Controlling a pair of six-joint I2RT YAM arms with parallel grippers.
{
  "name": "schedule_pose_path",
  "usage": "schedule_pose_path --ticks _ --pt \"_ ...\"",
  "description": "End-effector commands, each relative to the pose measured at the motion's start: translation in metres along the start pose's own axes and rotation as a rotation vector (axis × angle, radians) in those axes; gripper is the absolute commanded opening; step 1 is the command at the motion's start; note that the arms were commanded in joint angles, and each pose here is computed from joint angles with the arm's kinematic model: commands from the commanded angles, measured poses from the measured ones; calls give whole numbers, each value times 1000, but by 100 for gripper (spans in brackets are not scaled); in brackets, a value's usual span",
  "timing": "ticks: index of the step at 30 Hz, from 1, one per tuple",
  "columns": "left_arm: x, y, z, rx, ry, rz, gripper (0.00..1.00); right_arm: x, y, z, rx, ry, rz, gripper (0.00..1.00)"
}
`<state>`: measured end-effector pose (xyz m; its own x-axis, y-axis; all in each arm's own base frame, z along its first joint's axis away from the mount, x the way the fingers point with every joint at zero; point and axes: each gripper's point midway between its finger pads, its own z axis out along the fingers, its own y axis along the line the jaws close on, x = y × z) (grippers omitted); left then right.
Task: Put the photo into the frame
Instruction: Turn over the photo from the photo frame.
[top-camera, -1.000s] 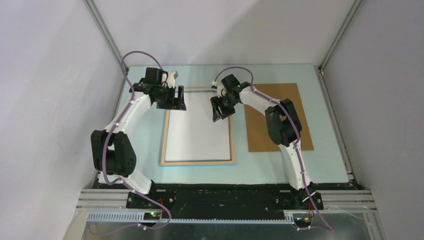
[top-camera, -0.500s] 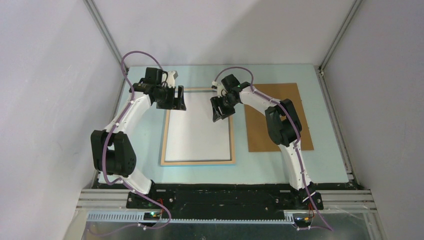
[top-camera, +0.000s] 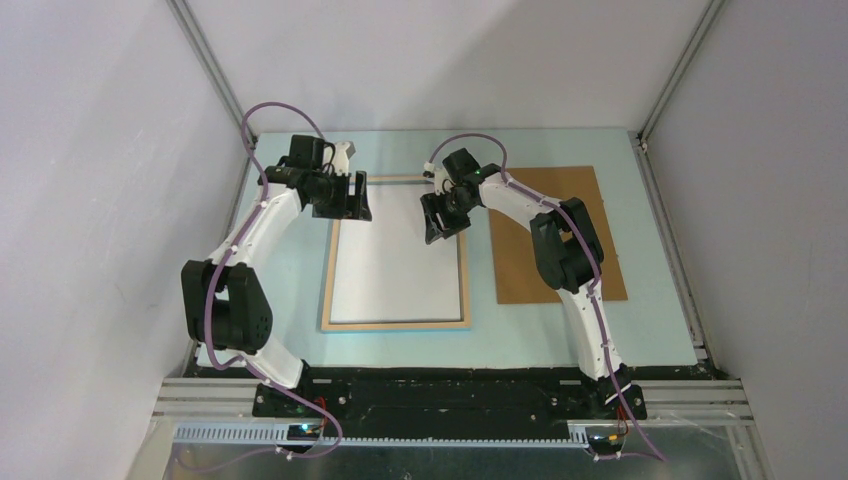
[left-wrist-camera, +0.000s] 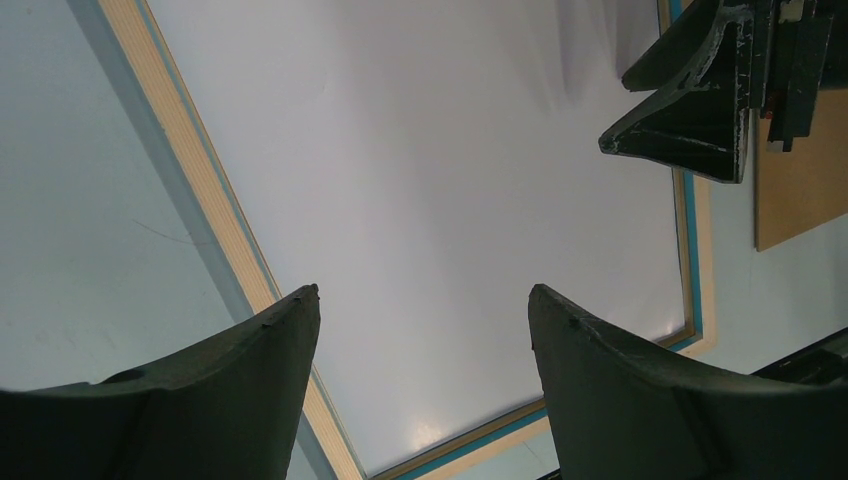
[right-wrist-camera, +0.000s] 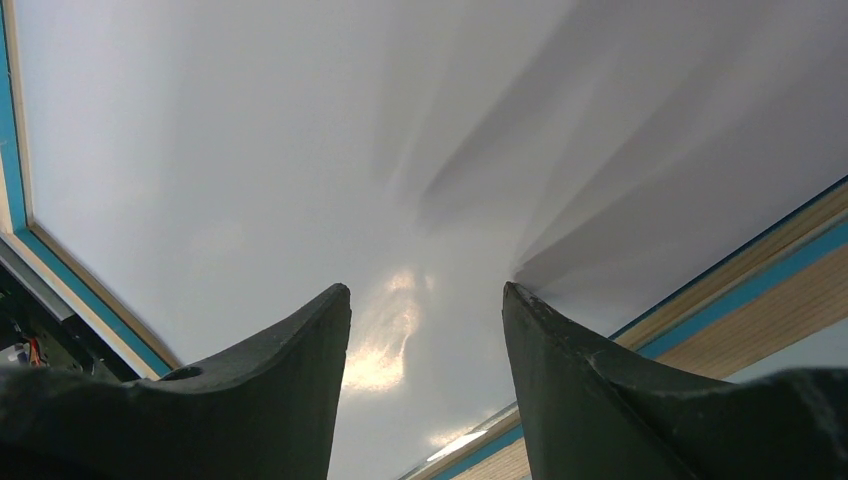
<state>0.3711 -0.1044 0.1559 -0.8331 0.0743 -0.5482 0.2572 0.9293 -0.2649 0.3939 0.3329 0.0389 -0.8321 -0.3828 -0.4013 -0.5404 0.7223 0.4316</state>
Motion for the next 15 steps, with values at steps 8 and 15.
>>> schedule_pose_path --ticks 8,15 --pt "-8 -4 -14 16 -53 24 81 2 -7 -8 29 1 -1 63" --pt "-9 -4 -15 17 -54 25 81 -1 -5 -9 17 -11 1 63"
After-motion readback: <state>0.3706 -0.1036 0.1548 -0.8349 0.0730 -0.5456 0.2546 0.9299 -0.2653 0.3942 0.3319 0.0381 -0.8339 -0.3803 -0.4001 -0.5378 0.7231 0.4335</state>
